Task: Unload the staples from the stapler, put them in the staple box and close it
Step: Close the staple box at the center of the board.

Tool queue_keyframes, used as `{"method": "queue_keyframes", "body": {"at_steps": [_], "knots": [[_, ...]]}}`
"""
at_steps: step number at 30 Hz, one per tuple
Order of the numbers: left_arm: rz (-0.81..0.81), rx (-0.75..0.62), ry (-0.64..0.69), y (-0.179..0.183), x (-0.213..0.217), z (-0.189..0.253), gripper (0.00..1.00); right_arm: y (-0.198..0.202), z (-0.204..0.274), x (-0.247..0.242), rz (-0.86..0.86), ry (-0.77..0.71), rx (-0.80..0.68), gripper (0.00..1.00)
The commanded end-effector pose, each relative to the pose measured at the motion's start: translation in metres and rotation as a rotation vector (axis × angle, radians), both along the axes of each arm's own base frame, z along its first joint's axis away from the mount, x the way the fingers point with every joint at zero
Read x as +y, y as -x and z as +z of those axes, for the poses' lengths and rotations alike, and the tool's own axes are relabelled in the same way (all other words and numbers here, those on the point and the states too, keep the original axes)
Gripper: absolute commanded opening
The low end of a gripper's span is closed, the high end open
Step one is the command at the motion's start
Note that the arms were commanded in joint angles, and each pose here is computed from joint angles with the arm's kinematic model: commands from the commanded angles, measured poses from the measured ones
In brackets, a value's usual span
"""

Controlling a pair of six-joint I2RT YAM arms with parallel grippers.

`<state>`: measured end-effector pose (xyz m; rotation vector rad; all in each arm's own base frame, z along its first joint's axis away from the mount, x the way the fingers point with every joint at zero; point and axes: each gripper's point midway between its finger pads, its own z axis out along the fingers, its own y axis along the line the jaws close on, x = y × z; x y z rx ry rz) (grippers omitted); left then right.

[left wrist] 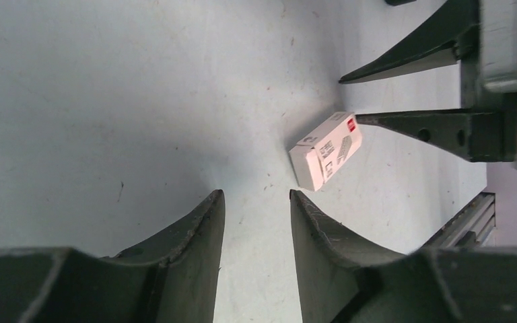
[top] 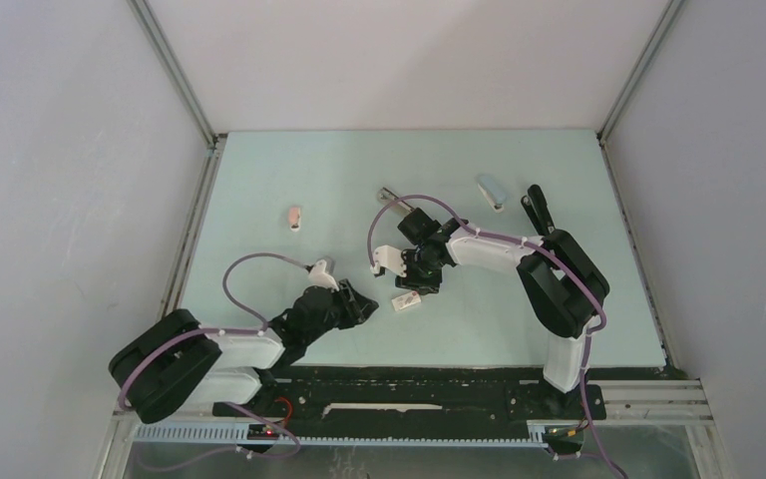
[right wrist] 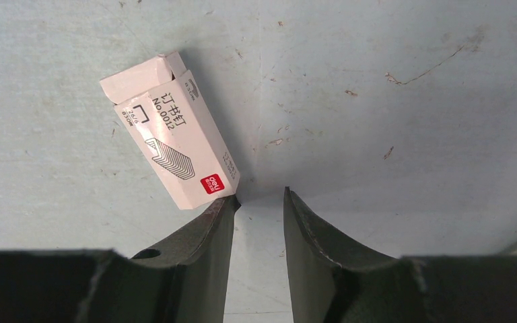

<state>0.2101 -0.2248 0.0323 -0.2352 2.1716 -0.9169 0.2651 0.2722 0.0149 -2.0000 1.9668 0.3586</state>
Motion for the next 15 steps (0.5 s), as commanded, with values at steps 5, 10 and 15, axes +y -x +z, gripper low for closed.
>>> {"method": "queue_keyframes", "body": {"at_steps": [5,10,15], "knots": [[-0.03,0.001,0.012,0.0,-0.007,-0.007,0.41,0.011,-0.015,0.001,0.017,0.036,0.044,0.42],[-0.04,0.016,0.002,0.0,-0.008,-0.013,0.33,0.01,-0.015,0.001,0.017,0.035,0.042,0.42],[-0.045,0.036,-0.007,0.001,-0.01,-0.019,0.27,0.01,-0.014,0.001,0.016,0.034,0.04,0.42]]}}
